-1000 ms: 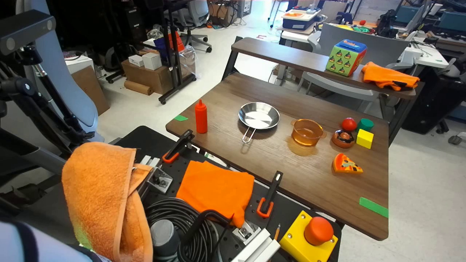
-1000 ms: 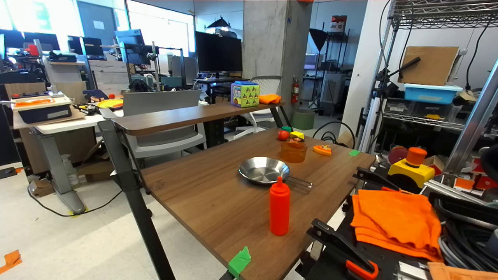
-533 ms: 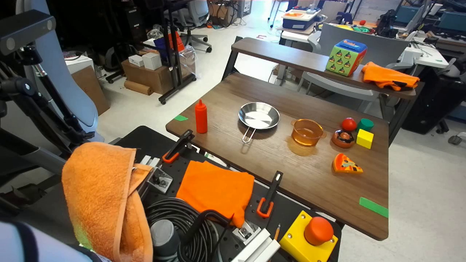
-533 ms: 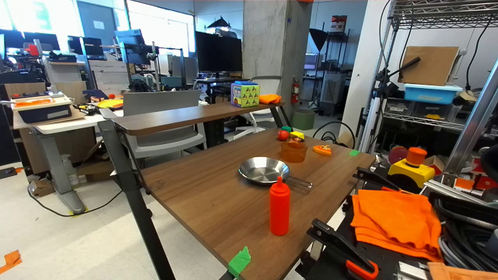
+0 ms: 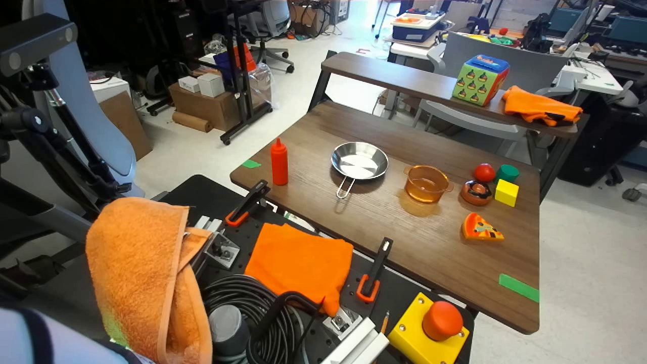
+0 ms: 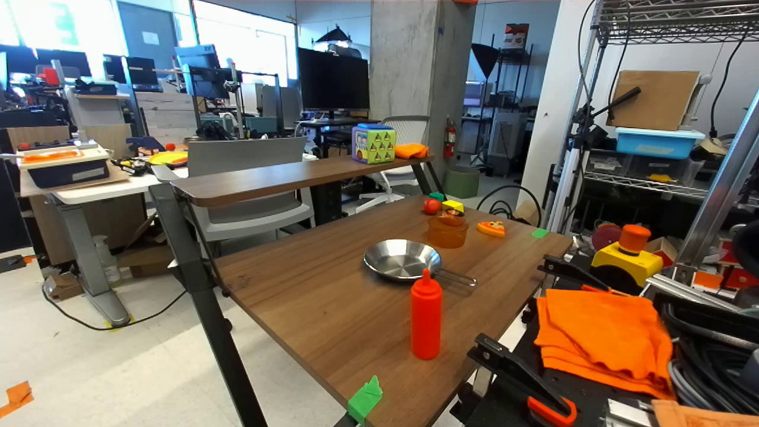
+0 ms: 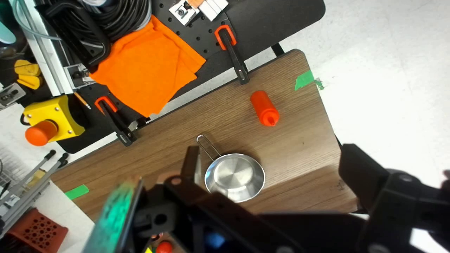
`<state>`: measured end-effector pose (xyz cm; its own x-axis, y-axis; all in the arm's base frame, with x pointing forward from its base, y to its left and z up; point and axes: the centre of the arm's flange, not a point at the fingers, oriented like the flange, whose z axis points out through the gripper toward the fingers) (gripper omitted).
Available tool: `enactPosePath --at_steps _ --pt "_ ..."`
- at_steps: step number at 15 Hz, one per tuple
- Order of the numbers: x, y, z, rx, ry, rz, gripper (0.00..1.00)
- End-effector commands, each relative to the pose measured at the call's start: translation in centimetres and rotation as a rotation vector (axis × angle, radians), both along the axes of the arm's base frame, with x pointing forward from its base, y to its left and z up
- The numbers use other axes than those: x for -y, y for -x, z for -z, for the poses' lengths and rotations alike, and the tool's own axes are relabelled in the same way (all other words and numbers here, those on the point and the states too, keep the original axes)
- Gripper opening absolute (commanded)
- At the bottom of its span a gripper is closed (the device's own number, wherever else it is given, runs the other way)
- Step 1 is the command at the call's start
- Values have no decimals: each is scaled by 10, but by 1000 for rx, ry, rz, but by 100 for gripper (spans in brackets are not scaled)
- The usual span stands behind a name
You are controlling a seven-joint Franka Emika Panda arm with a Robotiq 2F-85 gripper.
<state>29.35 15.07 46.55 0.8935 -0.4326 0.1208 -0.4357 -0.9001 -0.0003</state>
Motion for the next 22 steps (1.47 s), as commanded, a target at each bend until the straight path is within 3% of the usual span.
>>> enactPosePath --at_steps 1,15,22 --pt "0 -4 0 -9 3 -2 100" --pt "26 -42 0 -98 -57 29 100" --pt "77 -62 -35 -88 -142 144 100"
